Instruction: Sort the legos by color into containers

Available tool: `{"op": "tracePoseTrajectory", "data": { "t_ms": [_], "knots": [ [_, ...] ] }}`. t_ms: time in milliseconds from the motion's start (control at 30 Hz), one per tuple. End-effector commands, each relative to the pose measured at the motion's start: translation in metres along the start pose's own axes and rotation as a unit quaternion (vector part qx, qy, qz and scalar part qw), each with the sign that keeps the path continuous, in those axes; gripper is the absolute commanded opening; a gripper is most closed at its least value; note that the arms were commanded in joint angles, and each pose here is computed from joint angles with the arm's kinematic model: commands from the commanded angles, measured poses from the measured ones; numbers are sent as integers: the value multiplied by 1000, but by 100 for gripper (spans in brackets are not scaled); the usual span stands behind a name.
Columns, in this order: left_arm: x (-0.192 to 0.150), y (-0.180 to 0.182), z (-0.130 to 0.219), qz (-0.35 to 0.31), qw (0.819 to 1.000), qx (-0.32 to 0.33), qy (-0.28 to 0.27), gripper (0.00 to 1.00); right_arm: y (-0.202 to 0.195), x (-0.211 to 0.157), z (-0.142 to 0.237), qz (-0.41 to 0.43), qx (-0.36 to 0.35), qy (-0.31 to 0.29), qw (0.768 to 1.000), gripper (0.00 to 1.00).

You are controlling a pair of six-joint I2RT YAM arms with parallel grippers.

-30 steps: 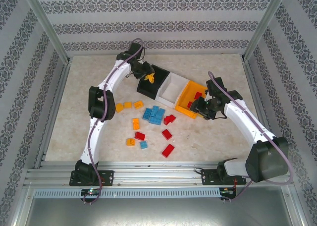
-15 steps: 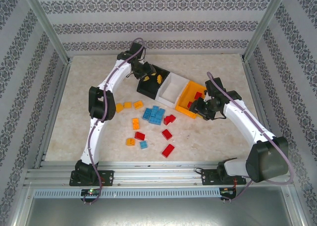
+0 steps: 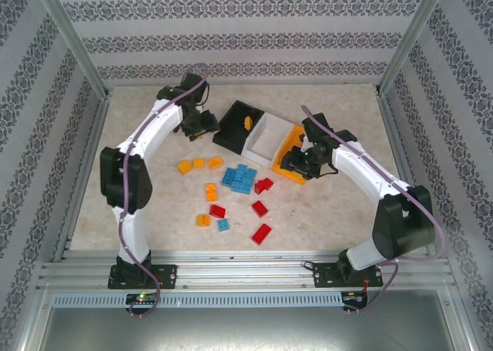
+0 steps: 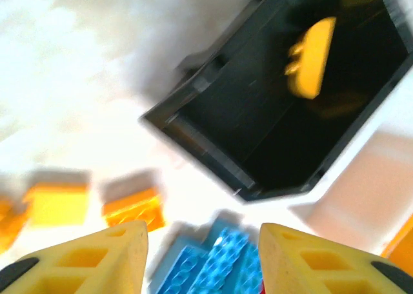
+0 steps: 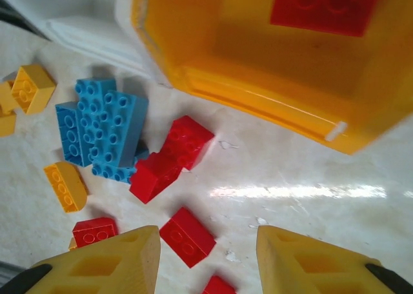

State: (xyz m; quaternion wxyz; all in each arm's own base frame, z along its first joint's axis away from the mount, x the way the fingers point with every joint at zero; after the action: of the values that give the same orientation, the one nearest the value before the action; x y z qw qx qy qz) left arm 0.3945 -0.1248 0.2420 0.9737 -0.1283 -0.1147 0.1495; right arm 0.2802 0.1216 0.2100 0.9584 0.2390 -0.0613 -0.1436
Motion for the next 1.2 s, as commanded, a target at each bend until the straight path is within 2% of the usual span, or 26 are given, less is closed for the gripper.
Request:
{"op": "tracePoseTrajectory", "data": {
  "t_ms": [0,200,500,867,1033,1167],
  "knots": [
    [-21,46,-19,29,997,68,34,53,13,3,-4,26,16,11,999,45],
    [-39,80,-34,82,992,80,52,60,18,3,-14,35,15,28,999,48],
    [-26,89,-52,118,988,89,49,62,22,2,-18,42,11,39,998,48],
    [-11,92,-78,127,985,95,73,63,21,5,-21,37,2,39,999,48],
    [-9,96,-87,127,984,99,80,62,22,7,-23,33,0,41,999,49],
    [-9,100,-93,131,982,101,87,54,21,7,-24,29,-4,41,999,49]
  ]
}}
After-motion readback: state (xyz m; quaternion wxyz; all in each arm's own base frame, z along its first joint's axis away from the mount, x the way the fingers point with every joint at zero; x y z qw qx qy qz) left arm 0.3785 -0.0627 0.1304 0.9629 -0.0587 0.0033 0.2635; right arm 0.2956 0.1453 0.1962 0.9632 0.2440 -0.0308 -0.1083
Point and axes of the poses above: each hand's point on the last joint's axis, 136 mm out from that joint toward the fingers, its own z axis back along the fingers, its own y axis along the line the jaws close on, x = y × z, the point moved 10 cm from there along z, back along the fingers, and after that the axes turned 2 degrees about -z, right-handed, at the moved point
